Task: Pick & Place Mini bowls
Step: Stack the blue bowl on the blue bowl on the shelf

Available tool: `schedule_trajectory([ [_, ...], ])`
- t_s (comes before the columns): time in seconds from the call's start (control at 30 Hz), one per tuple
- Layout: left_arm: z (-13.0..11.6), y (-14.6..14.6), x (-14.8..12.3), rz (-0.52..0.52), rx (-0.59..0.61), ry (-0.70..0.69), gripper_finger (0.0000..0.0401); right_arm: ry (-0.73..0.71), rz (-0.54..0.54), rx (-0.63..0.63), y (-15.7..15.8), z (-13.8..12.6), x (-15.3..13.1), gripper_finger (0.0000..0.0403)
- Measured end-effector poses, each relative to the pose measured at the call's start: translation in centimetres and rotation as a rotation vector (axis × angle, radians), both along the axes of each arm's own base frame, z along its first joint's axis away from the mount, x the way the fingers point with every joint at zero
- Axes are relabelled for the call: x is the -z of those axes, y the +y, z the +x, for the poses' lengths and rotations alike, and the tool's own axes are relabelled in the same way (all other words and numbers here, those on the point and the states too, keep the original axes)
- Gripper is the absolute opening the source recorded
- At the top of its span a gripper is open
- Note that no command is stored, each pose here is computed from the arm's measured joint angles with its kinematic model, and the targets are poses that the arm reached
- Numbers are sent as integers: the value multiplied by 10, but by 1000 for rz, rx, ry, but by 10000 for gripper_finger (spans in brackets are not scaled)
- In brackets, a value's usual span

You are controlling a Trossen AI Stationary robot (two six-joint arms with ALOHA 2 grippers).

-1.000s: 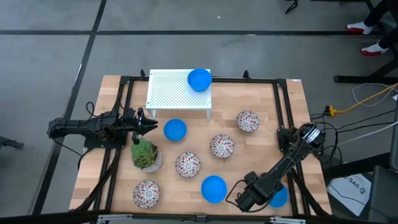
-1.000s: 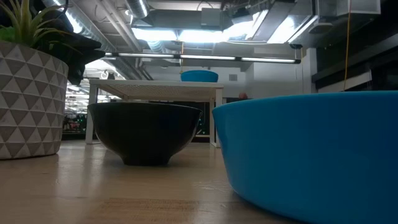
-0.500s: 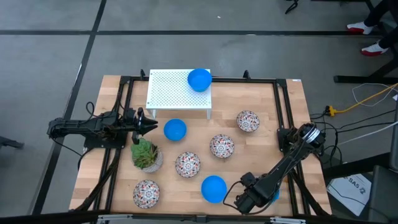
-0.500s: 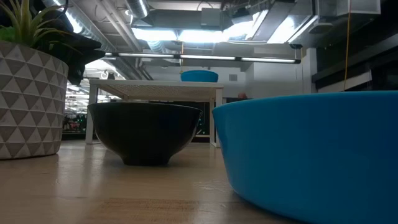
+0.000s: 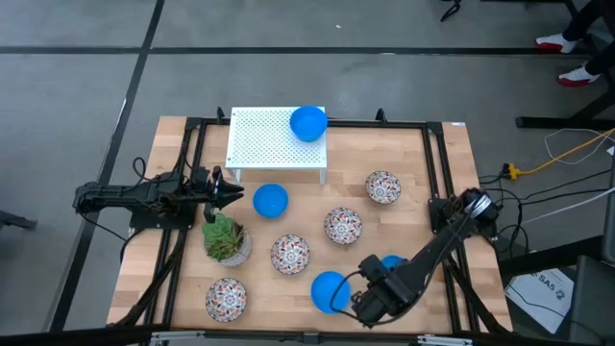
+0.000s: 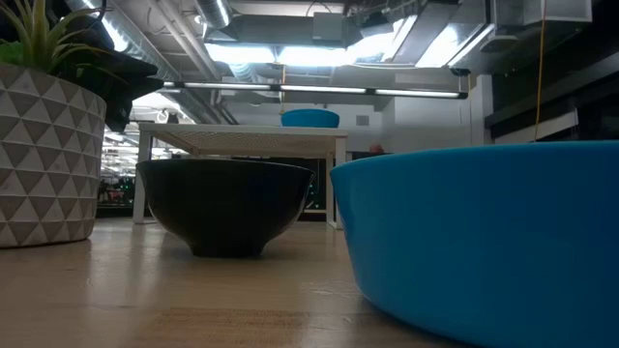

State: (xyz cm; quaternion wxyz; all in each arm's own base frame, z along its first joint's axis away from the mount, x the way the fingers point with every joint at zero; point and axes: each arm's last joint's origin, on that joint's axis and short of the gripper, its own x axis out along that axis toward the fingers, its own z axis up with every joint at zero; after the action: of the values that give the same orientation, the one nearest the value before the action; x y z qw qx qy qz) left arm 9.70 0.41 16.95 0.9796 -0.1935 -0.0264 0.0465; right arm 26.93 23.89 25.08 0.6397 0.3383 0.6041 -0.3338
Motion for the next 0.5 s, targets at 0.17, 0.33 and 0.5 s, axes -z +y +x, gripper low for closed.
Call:
schedule_trajectory([
  [0.17,0,0,0,0,0,0,100,-60,-45,-15,-14,14,-18,2],
  [0.33,0,0,0,0,0,0,100,-122,-85,-44,-31,31,-30,2],
  [0.5,0,0,0,0,0,0,100,-166,-114,-78,-50,46,-40,2],
])
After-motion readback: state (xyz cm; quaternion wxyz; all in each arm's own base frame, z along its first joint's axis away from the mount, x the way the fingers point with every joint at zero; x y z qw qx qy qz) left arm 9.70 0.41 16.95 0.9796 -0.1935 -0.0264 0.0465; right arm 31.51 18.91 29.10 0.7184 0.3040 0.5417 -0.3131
